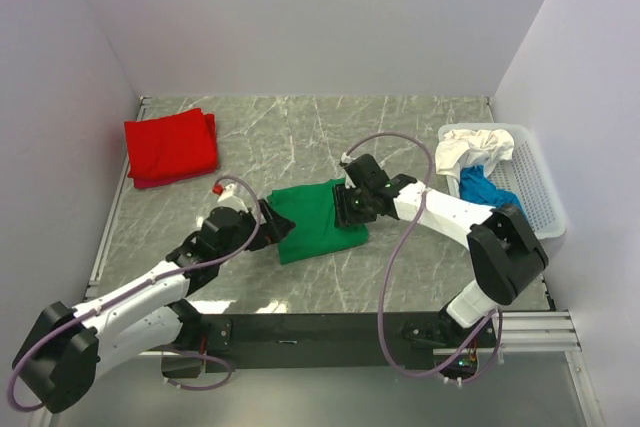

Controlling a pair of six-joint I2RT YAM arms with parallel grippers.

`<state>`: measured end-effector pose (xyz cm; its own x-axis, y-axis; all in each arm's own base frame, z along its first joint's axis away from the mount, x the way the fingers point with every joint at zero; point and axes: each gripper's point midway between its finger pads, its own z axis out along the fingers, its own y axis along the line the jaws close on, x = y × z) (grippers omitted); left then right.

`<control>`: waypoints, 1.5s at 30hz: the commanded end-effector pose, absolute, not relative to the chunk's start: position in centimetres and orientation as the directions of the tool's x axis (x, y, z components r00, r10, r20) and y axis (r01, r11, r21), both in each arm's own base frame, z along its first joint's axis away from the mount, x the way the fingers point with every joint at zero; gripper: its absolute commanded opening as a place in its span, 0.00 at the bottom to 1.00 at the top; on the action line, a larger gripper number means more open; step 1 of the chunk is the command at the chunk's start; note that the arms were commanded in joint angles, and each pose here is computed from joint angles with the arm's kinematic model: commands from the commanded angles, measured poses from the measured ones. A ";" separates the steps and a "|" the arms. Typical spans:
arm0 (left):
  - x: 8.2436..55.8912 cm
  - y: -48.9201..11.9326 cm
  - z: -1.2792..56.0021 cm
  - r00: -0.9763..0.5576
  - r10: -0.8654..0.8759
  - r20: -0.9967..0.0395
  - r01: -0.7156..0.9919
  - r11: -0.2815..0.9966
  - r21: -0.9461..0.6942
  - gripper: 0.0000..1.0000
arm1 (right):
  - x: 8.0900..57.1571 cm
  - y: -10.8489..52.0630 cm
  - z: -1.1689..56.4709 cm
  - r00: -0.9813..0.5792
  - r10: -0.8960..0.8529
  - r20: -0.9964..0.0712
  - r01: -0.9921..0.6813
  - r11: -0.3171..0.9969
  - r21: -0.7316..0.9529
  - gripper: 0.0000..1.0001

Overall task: Fold and stack the t-shirts
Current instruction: Fold the tshirt, then neatly place the folded tshirt to the corner

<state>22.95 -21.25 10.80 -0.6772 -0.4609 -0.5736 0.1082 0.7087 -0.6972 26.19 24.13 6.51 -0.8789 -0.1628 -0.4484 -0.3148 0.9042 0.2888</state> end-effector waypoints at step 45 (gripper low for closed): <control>26.8 -26.1 -0.9 -0.833 -0.340 -0.437 0.068 0.720 -0.691 0.49 | 25.3 25.6 3.1 -0.905 -0.189 -0.381 -0.315 0.899 0.303 0.54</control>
<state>28.73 -26.95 3.50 -0.7695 -0.4154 -0.4850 0.1405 0.6308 -0.7631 25.61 24.38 2.59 -0.9097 -0.1806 -0.3739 -0.2931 0.9172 0.2700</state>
